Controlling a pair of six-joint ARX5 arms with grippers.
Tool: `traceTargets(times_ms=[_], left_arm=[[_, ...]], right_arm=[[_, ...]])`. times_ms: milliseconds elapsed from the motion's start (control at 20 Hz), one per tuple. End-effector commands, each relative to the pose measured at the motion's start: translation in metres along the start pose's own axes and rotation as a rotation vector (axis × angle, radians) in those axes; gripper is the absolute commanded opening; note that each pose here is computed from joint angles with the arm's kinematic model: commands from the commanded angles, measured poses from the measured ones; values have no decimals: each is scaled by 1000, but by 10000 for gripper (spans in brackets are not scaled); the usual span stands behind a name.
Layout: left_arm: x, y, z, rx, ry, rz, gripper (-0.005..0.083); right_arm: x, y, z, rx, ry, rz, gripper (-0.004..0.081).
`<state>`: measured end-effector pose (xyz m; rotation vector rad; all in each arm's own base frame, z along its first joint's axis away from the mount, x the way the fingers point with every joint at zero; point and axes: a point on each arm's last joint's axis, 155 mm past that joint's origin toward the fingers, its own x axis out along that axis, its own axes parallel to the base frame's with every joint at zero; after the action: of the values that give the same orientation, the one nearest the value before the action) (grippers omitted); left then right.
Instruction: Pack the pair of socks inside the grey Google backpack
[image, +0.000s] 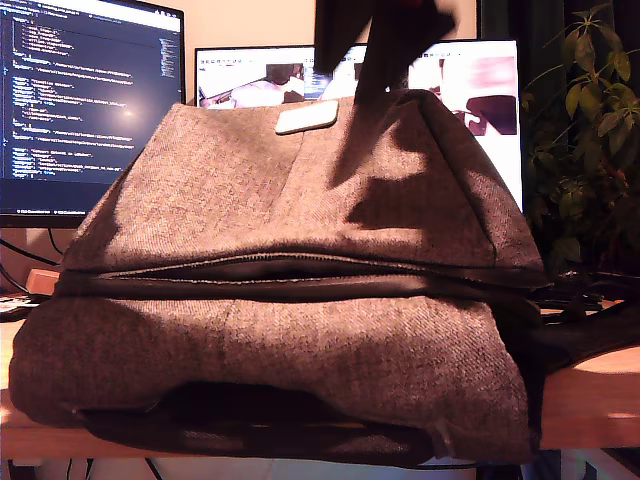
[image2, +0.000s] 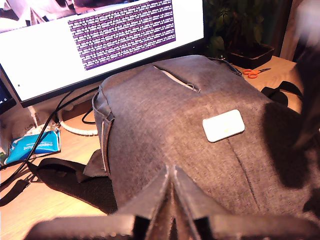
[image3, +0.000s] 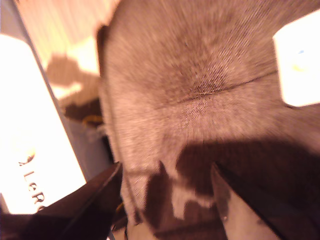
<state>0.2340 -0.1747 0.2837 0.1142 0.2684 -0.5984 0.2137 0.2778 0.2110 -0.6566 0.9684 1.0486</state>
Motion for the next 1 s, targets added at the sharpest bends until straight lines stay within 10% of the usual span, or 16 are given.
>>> traceTargets(times_ms=[0, 100, 300, 500, 950], left_arm=[[2, -2, -3, 1, 2, -9, -21], [8, -3, -4, 2, 12, -12, -21], [34, 0, -1, -4, 8, 5, -21], [60, 0, 24, -20, -94, -28, -21], [72, 49, 31, -55, -134, 42, -21]], right_arm=[[-10, -3, 17, 24, -73, -19, 311], [-16, -25, 46, 50, -201, -83, 13], [-53, -86, 111, 121, -514, -278, -12], [-99, -148, 131, 203, -700, -506, -12], [-106, -212, 79, 363, -739, -661, -12]])
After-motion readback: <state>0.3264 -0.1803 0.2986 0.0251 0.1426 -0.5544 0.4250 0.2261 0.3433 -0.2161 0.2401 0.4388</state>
